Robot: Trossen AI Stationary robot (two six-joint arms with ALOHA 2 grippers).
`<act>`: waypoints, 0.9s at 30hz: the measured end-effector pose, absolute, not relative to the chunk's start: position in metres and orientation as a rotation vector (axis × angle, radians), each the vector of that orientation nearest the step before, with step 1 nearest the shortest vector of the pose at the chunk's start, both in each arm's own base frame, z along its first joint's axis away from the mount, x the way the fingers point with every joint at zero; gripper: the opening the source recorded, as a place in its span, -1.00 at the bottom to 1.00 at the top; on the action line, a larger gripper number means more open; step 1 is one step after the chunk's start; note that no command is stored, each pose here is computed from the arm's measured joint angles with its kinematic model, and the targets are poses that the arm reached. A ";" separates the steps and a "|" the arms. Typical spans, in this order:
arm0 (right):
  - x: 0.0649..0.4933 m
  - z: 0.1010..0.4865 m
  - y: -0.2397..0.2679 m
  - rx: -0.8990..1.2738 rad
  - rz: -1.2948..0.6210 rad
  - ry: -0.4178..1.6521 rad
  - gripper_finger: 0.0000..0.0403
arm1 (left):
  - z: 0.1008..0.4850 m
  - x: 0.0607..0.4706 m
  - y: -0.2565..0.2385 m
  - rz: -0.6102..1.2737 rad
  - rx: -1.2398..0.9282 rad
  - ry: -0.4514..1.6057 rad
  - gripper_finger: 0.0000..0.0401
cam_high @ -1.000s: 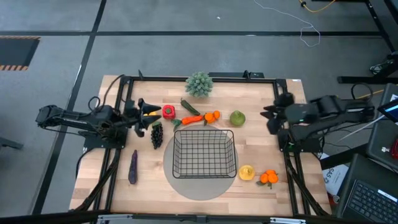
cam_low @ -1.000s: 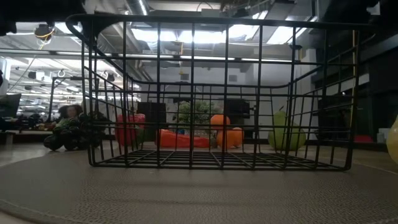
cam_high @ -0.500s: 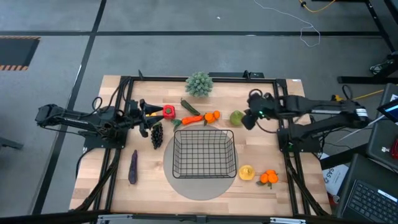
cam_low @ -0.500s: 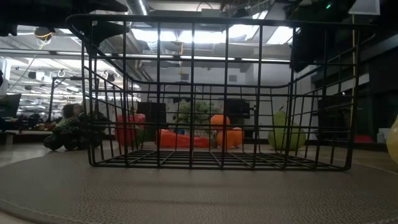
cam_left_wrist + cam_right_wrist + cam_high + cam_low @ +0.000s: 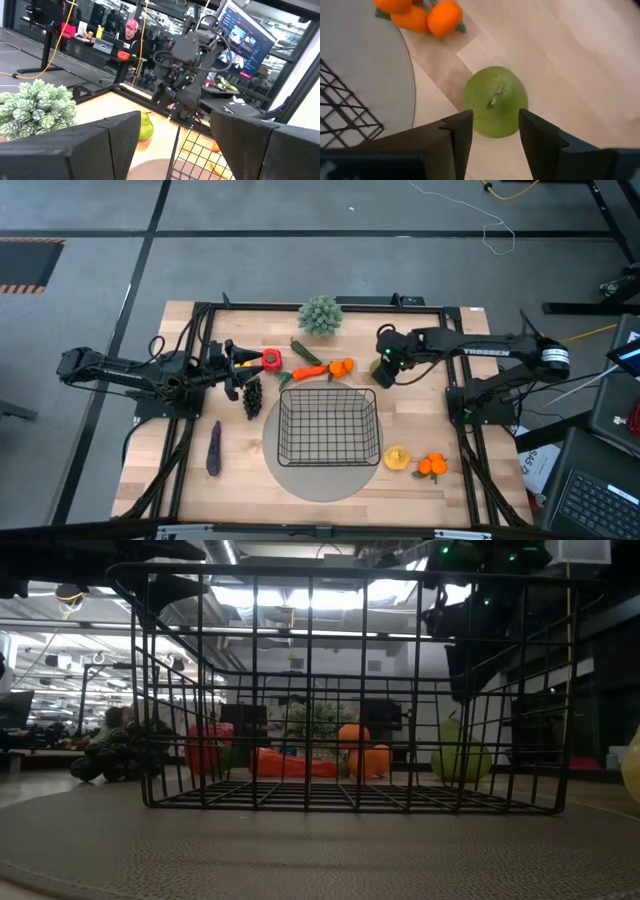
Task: Build produce basket
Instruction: Put the green pear into the black wire basket
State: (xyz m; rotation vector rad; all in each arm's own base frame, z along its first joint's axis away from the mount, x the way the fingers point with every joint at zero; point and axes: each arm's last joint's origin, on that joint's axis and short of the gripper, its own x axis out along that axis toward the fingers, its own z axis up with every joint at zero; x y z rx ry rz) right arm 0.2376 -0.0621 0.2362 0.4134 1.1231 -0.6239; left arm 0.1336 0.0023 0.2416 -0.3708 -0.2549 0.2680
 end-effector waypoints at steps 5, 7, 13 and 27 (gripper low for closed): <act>0.247 0.229 -0.064 0.411 -0.626 1.114 -0.27 | 0.241 0.134 0.002 0.269 -0.370 -0.252 0.14; 0.249 0.225 -0.065 0.409 -0.632 1.122 -0.27 | 0.241 0.134 0.002 0.269 -0.370 -0.251 0.14; 0.253 0.219 -0.067 0.393 -0.650 1.140 -0.27 | 0.241 0.134 0.002 0.269 -0.369 -0.250 0.14; 0.249 0.220 -0.067 0.396 -0.706 1.147 -0.27 | 0.238 0.134 0.002 0.274 -0.362 -0.218 0.14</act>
